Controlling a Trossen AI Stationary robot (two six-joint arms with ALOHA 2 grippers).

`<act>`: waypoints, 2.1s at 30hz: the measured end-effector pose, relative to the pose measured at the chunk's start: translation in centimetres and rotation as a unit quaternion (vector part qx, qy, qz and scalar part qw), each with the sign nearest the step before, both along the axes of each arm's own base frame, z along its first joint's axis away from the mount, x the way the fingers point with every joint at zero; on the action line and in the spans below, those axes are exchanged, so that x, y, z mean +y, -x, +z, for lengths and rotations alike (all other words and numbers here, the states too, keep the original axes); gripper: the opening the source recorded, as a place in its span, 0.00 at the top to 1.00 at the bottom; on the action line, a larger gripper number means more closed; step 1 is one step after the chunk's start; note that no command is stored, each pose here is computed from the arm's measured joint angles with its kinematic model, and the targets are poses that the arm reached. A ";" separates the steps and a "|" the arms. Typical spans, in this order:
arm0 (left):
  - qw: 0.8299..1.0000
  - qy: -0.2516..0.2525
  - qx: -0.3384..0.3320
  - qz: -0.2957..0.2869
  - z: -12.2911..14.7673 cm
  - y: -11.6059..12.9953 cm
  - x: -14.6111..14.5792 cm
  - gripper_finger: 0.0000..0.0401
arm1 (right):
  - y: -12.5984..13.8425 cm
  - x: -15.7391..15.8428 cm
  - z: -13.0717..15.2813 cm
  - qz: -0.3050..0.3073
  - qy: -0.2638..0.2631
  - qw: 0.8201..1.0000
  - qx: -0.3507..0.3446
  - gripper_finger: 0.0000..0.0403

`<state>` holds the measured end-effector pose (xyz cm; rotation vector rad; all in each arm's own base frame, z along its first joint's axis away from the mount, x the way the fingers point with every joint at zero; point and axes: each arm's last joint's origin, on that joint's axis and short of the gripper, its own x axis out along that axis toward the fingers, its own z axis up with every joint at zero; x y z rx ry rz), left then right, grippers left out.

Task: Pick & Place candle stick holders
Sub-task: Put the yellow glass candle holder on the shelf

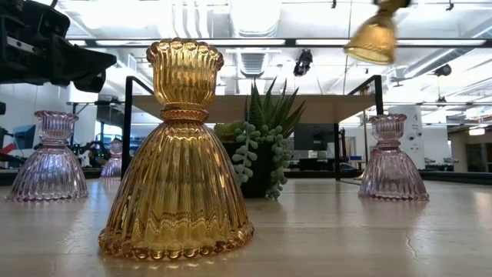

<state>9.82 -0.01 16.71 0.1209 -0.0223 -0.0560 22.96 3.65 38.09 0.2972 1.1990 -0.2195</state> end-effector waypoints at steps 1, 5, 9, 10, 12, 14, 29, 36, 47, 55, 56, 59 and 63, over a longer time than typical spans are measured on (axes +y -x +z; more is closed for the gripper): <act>1.000 0.000 0.000 0.000 0.0 0.0 0.0 0.97 | -0.5 -0.7 0.3 0.005 0.005 1.000 0.008 0.94; 1.000 0.000 0.000 0.000 0.0 0.0 0.0 0.97 | -2.4 -3.7 1.5 0.019 0.026 0.999 0.033 0.95; 1.000 0.000 0.000 0.000 0.0 0.0 0.0 0.97 | -4.1 -6.6 2.4 0.033 0.028 0.999 0.030 0.95; 1.000 0.000 0.000 0.000 0.0 0.0 0.0 0.97 | -4.5 -7.4 2.5 0.041 0.019 0.999 0.025 0.95; 1.000 0.000 0.000 0.000 0.0 0.0 0.0 0.97 | -5.2 -8.7 2.8 0.047 0.010 0.999 0.017 0.95; 1.000 0.000 0.000 0.000 0.0 0.0 0.0 0.97 | -5.8 -10.1 3.0 0.049 0.006 0.999 0.005 0.95; 1.000 0.000 0.000 0.000 0.0 0.0 0.0 0.97 | -4.6 -16.2 0.2 -0.006 -0.034 0.998 0.046 0.95; 1.000 0.000 0.000 0.000 0.0 0.0 0.0 0.97 | -4.0 -16.8 -2.1 -0.012 -0.055 0.994 0.089 0.95; 1.000 0.000 0.000 0.000 0.0 0.0 0.0 0.97 | -3.3 -16.9 -2.2 -0.016 -0.056 0.994 0.090 0.95; 1.000 0.000 0.000 0.000 0.0 0.0 0.0 0.97 | -3.3 -17.0 -2.4 -0.018 -0.053 0.994 0.091 0.93; 1.000 0.000 0.000 0.000 0.0 0.0 0.0 0.97 | -3.3 -17.0 -2.4 -0.018 -0.053 0.994 0.090 0.93; 1.000 0.000 0.000 0.000 0.0 0.0 0.0 0.97 | -3.4 -17.0 -2.4 -0.018 -0.053 0.995 0.088 0.93; 1.000 0.000 0.000 0.000 0.0 0.0 0.0 0.97 | -3.4 -17.1 -2.4 -0.019 -0.051 0.995 0.084 0.91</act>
